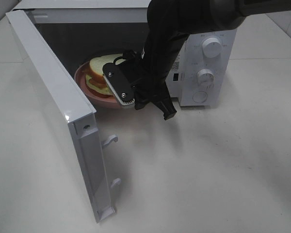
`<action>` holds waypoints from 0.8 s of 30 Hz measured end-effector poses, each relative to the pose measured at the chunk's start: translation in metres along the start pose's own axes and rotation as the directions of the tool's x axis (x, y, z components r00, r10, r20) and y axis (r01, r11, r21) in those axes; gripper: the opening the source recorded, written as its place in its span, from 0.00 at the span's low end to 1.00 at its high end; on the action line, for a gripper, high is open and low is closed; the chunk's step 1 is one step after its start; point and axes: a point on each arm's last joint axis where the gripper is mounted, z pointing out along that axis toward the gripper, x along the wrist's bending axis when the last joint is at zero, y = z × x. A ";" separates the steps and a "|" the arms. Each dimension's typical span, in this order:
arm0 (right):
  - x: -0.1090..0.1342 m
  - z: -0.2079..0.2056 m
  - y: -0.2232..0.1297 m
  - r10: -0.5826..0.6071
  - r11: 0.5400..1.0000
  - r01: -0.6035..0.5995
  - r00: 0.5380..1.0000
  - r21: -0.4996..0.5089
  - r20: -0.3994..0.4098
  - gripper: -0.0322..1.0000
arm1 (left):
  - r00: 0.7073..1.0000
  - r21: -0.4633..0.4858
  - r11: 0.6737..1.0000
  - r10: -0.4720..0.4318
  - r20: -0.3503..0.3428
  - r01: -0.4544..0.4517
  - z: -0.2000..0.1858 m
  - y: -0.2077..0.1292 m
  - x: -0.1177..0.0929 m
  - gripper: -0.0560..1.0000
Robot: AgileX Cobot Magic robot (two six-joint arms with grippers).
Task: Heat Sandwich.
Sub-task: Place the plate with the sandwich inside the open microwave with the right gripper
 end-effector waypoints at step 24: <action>-0.041 0.019 0.001 0.098 0.995 -0.098 0.995 0.014 0.029 0.06 | 1.000 0.000 1.000 0.000 0.000 0.000 0.000 0.000 0.000 0.97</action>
